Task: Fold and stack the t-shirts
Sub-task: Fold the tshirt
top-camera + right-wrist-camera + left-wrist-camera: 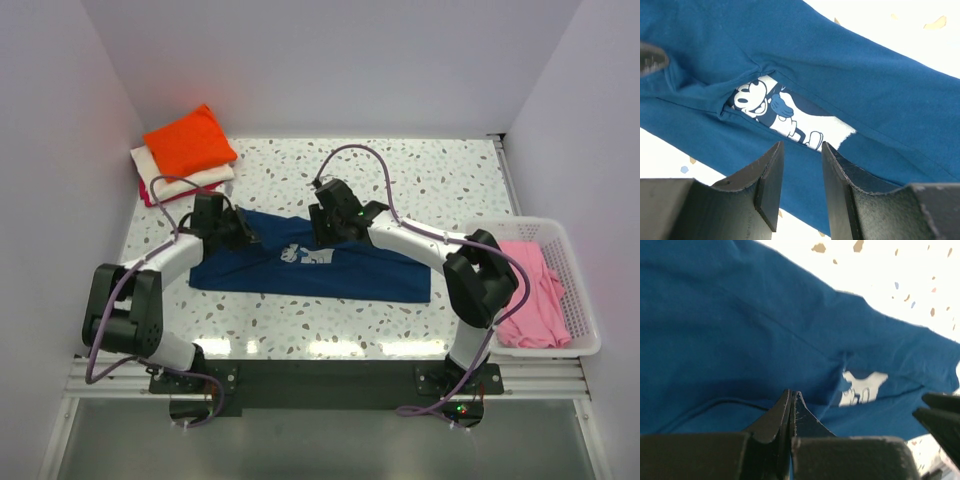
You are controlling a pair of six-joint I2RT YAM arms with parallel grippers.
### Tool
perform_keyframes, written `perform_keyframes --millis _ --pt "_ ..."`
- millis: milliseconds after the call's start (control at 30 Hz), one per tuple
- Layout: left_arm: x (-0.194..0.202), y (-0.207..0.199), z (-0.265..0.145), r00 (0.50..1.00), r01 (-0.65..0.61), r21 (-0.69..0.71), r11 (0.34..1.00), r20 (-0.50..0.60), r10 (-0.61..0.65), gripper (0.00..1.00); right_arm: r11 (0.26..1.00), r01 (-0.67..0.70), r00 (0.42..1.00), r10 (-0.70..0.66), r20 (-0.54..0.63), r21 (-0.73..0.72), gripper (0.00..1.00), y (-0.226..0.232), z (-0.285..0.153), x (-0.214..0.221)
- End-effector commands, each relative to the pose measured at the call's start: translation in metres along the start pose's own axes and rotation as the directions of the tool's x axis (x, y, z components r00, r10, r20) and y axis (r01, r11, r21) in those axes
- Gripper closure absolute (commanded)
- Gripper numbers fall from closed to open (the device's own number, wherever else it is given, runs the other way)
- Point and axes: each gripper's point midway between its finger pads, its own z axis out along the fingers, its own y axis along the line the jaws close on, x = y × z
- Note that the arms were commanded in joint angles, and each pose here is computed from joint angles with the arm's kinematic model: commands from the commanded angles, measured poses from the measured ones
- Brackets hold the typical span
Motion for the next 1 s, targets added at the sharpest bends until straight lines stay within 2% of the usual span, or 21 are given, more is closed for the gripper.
perform_keyframes --millis 0,467,733,867,967 --pt "0.01 -0.018 -0.015 1.0 -0.023 0.091 0.996 0.003 0.022 1.0 1.0 -0.011 0.997 0.012 0.075 -0.019 0.6 0.006 -0.016 -0.02" --pt "0.062 -0.012 -0.041 0.997 -0.033 0.159 0.987 -0.061 0.043 1.0 0.999 -0.006 0.997 0.003 0.079 0.035 0.6 -0.002 -0.011 -0.024" --pt "0.064 -0.006 -0.048 0.998 -0.032 0.132 0.991 -0.04 0.038 1.0 0.997 -0.007 0.997 0.001 0.072 0.076 0.6 -0.011 -0.009 -0.023" --pt "0.066 -0.004 -0.047 0.998 -0.038 0.127 0.991 -0.042 0.044 1.0 0.984 -0.026 0.998 0.015 0.066 0.176 0.6 -0.034 -0.011 -0.021" --pt "0.072 0.001 -0.043 0.997 -0.028 0.12 0.992 -0.063 0.035 1.0 0.961 -0.071 0.997 0.059 0.053 0.267 0.52 -0.062 -0.012 -0.012"
